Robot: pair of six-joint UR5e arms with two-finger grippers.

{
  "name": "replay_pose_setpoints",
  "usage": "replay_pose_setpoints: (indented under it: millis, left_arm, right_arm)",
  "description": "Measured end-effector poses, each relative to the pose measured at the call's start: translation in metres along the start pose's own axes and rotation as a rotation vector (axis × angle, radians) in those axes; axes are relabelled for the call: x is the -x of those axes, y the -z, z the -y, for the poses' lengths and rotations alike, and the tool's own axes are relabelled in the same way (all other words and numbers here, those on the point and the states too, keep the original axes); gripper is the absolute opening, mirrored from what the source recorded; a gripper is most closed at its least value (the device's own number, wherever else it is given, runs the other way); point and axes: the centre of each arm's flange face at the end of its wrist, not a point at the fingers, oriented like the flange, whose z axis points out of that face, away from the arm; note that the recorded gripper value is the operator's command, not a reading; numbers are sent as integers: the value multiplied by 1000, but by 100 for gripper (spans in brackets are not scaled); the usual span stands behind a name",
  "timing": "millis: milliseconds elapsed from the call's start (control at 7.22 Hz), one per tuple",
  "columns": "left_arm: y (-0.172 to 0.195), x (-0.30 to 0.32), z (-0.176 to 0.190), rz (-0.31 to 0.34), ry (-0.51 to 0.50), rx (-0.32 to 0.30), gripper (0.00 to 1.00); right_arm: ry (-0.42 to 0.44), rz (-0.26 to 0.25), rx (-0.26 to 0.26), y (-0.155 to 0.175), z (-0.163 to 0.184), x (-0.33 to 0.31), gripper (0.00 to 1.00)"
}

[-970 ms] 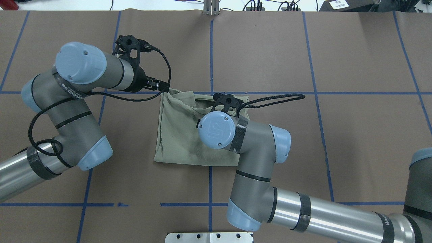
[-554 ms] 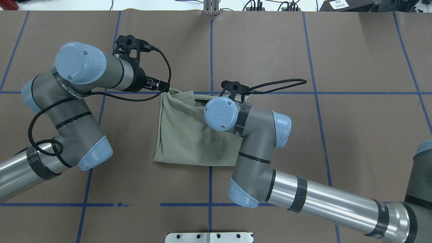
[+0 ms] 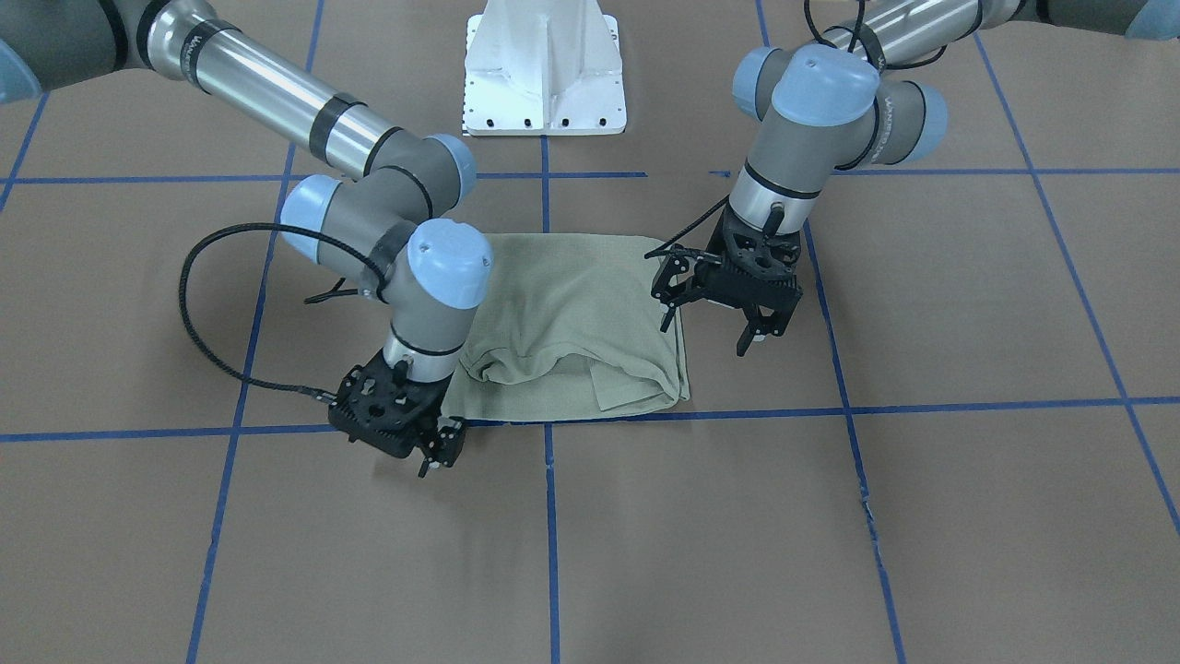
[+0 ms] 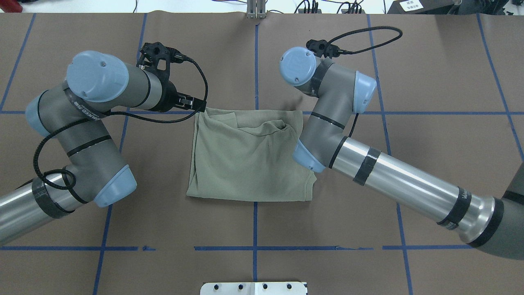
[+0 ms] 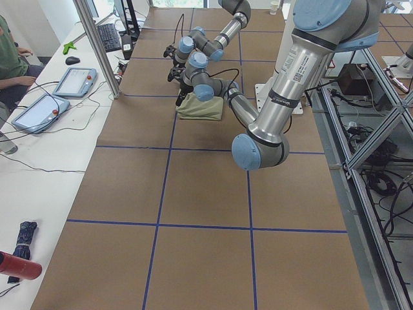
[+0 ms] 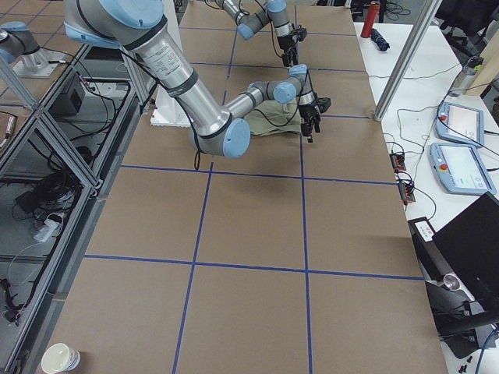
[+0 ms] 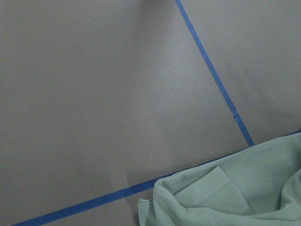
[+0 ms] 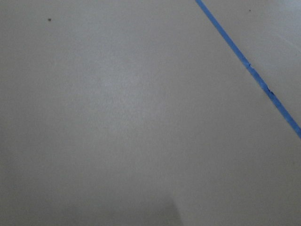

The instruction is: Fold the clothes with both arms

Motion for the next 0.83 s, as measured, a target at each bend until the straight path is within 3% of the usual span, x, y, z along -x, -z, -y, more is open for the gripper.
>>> replay_pose_setpoints:
  millis: [277, 554, 831]
  left_arm:
    - [0, 1, -1, 1, 0, 1, 100]
    - [-1, 2, -1, 4, 1, 2, 100]
    - [-2, 3, -2, 5, 1, 3, 100]
  right_arm:
    - [-32, 69, 65, 32, 14, 14, 94]
    - [-88, 97, 115, 72, -23, 34, 70]
    - [-126, 80, 138, 83, -72, 46, 70]
